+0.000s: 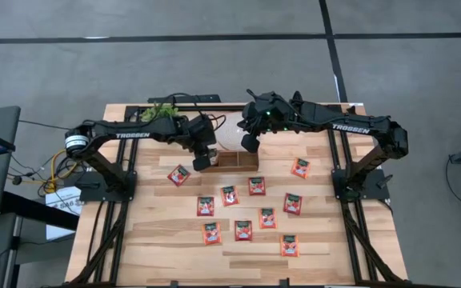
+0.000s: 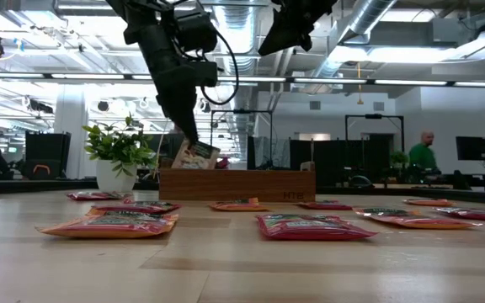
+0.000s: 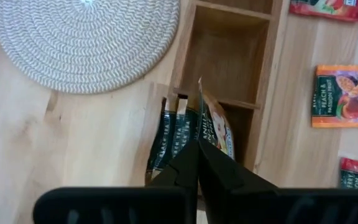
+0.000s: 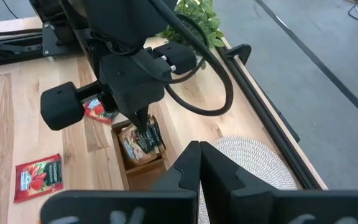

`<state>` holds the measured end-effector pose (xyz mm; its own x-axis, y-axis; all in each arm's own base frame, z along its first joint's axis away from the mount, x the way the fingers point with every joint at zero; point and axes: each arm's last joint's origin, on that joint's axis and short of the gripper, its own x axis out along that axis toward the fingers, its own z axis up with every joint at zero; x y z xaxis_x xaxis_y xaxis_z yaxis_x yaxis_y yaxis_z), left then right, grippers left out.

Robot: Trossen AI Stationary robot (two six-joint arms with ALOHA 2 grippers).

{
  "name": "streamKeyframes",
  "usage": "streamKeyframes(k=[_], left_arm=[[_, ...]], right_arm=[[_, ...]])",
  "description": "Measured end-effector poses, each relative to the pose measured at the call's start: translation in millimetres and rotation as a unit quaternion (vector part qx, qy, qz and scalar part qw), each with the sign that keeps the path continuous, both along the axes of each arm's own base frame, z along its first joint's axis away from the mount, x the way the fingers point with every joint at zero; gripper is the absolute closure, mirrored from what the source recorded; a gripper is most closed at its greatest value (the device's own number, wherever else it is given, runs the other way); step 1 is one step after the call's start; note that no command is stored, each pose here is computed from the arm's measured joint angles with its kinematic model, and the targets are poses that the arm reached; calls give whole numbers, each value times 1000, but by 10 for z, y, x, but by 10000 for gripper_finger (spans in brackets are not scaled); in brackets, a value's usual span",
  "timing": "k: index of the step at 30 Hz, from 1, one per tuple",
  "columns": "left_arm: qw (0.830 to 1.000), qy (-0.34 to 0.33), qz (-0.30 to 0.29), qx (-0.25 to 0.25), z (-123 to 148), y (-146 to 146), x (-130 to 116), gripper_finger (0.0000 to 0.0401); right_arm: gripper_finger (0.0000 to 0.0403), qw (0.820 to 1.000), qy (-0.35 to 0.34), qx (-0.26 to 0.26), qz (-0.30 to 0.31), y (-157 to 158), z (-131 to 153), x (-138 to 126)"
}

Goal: Pick & Place Tea
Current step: Put the brown tea bag into the left of the wooden organizer

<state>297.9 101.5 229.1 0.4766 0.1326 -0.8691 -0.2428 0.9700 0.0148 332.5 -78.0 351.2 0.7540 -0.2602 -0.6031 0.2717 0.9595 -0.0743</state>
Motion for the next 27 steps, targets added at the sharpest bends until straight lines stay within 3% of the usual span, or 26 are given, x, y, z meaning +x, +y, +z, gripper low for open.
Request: streamKeyframes(k=[7,13,27], left_arm=[[999,-29,-12,17,-32,-42,54,401],[1000,-8,-11,24,-166,-96,11,401],[997,-58,-1,53,80,-143,-52,401]], right_arm=[[403,1000,-1,0,0,0,1,1],[403,1000,-1,0,1,5,1,2],[403,1000,-4,-1,-1,-9,6,3]])
